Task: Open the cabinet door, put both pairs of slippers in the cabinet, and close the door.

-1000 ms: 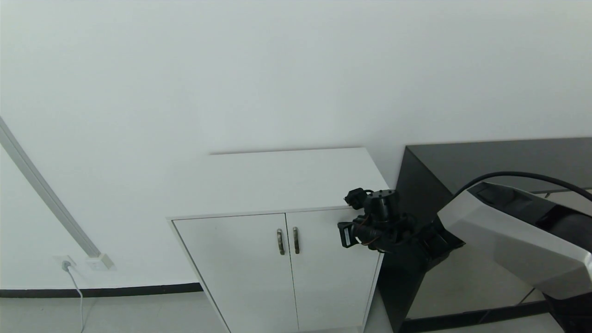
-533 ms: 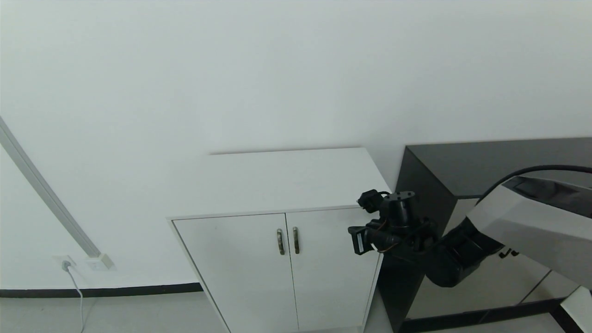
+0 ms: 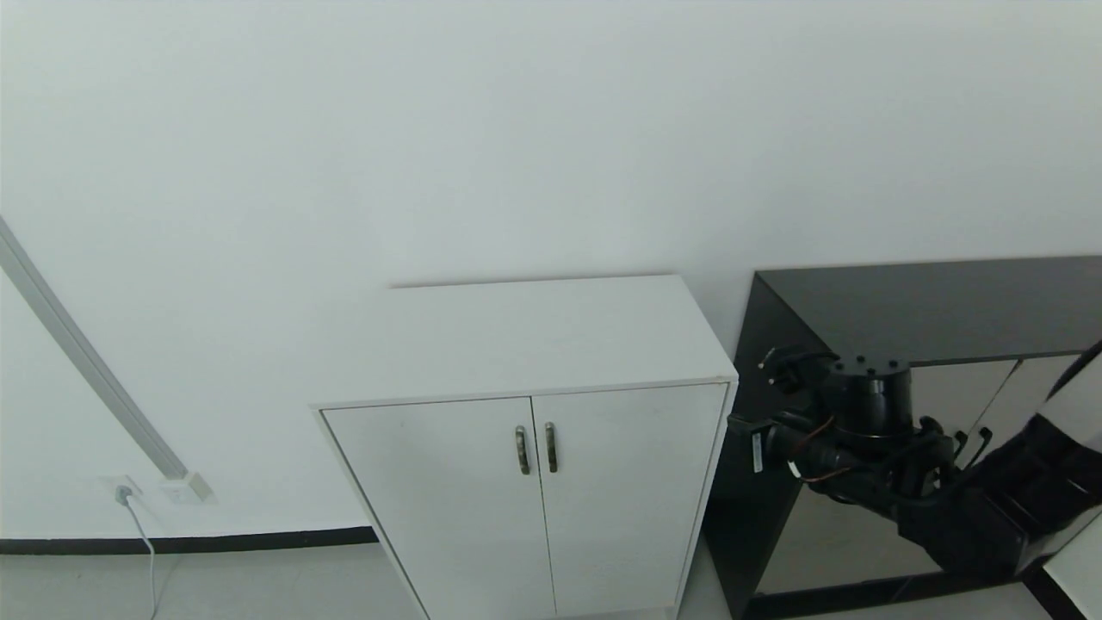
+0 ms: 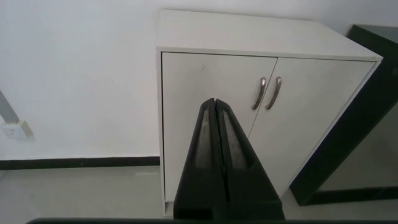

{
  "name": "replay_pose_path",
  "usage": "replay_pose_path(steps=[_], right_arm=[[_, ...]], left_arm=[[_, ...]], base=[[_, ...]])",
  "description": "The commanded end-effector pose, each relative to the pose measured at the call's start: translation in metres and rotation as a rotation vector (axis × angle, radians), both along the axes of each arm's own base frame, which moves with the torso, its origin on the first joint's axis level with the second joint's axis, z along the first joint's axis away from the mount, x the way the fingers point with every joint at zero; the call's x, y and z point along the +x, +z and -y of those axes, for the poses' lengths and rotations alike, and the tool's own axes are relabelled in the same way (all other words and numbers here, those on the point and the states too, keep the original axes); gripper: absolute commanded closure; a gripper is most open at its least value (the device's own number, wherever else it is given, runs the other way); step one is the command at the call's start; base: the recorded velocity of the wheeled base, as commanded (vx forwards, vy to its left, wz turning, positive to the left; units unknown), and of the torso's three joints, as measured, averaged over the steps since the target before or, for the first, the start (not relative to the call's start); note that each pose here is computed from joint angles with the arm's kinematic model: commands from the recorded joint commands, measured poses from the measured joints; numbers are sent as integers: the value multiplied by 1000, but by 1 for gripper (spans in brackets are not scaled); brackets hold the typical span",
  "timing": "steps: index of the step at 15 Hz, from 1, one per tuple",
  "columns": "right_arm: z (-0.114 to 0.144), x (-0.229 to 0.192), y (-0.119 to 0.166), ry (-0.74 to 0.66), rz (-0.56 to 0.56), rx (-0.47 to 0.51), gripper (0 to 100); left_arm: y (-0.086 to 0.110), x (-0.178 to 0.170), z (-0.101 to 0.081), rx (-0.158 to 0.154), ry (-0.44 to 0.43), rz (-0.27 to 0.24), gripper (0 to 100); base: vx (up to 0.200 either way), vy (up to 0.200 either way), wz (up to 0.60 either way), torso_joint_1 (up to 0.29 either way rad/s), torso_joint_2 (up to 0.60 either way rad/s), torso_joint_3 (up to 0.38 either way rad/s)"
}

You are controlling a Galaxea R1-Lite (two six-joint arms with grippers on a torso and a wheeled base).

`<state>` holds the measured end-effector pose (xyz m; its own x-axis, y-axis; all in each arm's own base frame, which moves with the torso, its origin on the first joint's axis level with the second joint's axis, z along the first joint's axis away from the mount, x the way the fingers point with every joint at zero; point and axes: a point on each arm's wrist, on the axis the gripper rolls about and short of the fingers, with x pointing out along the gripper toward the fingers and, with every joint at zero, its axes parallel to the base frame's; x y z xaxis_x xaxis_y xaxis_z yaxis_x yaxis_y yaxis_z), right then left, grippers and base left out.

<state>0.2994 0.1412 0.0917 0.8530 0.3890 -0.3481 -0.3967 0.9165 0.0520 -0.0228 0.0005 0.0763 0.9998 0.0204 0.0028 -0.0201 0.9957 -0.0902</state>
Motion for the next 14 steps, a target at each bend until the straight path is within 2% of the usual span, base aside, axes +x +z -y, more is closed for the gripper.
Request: replay_pose_path(steps=[1,5,9,14], right_arm=[[18,-16,16,-31,28,11,100],[44,-42,26,-76,35,7,100],[70,-78,22,-127,-1,-8,100],[87,-112,25,-139,23,-36,100]], left_arm=[[0,0,0,0,0,-1,100],[0,0,0,0,1,-1,100],[0,0,0,0,1,-1,100],[0,0,0,0,1,0,100]], base=[[0,0,0,0,0,0],[0,0,0,0,0,0],[0,0,0,0,0,0],[0,0,0,0,0,0]])
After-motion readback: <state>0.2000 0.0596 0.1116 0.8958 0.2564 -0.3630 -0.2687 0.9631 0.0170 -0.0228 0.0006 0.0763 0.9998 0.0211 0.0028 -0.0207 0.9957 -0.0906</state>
